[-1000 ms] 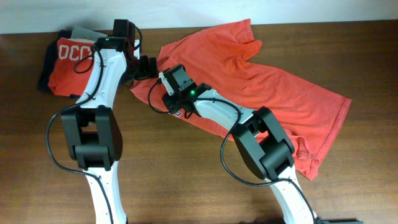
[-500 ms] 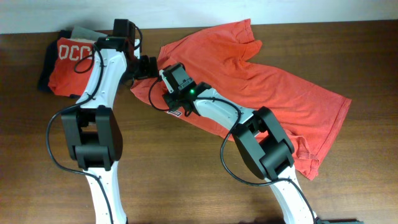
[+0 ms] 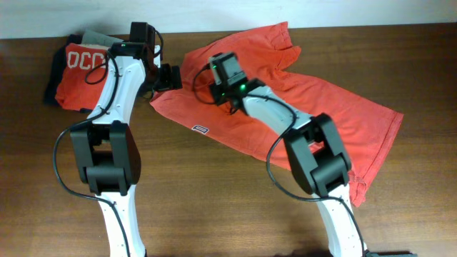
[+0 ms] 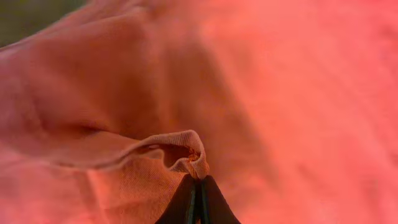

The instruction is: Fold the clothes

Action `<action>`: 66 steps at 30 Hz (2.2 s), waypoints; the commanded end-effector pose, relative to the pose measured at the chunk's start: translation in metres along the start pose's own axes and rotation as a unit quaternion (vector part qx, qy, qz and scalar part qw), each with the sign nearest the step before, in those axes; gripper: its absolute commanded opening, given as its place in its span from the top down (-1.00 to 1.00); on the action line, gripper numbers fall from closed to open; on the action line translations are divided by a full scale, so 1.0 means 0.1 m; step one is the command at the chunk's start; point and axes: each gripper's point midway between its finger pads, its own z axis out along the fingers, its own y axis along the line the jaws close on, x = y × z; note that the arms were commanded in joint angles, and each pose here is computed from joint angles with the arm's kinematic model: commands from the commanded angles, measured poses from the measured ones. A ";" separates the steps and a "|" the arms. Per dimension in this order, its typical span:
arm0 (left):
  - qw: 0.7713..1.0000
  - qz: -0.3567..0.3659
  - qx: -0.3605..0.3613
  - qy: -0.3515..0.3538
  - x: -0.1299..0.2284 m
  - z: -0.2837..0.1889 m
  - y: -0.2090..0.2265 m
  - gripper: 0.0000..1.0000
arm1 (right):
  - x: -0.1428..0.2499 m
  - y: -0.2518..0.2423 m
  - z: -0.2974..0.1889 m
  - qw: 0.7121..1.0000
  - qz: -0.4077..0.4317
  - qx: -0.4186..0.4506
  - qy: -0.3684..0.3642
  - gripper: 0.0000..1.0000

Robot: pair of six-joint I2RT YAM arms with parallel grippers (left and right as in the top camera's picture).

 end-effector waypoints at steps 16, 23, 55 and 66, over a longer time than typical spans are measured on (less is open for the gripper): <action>1.000 0.006 0.004 -0.001 -0.01 -0.02 -0.03 -0.99 | -0.41 -0.56 -0.11 0.996 -0.007 0.064 -0.065 0.84; 1.000 0.006 0.004 -0.001 -0.01 -0.02 -0.03 -0.98 | -0.38 -0.73 -0.12 0.995 0.001 0.083 -0.060 0.51; 1.000 0.006 0.004 -0.001 -0.01 -0.02 -0.03 -0.98 | 0.05 0.34 -0.20 0.995 -0.025 -0.095 0.032 0.92; 1.000 0.006 0.005 -0.001 -0.01 -0.02 -0.03 -0.99 | 0.21 0.43 0.05 0.992 0.022 -0.118 0.045 0.92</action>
